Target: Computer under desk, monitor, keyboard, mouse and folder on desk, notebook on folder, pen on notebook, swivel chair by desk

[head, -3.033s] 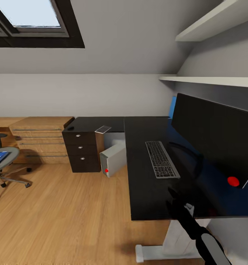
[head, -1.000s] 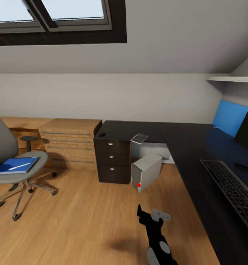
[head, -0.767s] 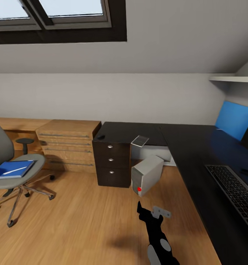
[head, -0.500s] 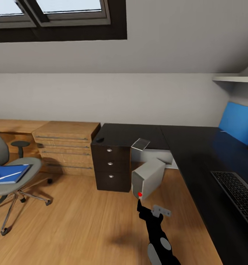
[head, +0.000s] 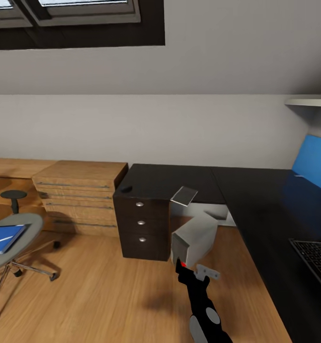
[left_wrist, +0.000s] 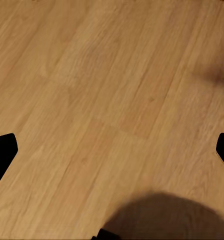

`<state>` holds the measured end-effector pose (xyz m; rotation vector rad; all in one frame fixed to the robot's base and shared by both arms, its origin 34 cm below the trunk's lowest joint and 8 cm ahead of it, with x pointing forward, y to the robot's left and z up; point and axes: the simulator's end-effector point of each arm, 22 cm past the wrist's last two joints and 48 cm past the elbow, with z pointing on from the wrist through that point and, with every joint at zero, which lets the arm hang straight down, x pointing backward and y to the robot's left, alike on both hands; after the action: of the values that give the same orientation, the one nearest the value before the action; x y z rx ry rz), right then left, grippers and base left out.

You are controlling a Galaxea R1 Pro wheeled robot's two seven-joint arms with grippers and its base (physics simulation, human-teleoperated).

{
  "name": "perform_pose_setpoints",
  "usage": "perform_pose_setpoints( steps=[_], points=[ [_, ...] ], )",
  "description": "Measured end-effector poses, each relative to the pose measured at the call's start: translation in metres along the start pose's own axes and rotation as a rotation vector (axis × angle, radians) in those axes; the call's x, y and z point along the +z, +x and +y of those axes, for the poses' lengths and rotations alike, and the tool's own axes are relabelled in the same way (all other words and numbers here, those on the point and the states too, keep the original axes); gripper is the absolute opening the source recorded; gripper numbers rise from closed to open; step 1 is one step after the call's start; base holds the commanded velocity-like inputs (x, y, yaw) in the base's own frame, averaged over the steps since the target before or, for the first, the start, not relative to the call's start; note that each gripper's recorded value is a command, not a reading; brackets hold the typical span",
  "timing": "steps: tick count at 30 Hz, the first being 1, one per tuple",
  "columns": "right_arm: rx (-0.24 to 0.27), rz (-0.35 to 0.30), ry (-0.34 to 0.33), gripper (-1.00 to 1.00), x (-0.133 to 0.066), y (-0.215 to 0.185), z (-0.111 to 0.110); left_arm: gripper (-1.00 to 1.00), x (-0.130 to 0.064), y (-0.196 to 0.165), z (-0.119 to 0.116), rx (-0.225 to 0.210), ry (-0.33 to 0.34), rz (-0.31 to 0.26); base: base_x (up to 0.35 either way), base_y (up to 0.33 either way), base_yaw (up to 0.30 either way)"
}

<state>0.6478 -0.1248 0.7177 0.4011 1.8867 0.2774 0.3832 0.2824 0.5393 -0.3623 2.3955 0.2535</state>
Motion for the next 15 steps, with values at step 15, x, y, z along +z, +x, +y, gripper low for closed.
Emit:
perform_pose_setpoints(
  steps=[15],
  points=[
    [-0.001,-0.009,-0.006,1.00,-0.0002,-0.0007,0.0028,1.00,0.0004,0.0004,0.0012,-0.001,-0.005,0.002,0.130,0.000,0.000]
  ],
)
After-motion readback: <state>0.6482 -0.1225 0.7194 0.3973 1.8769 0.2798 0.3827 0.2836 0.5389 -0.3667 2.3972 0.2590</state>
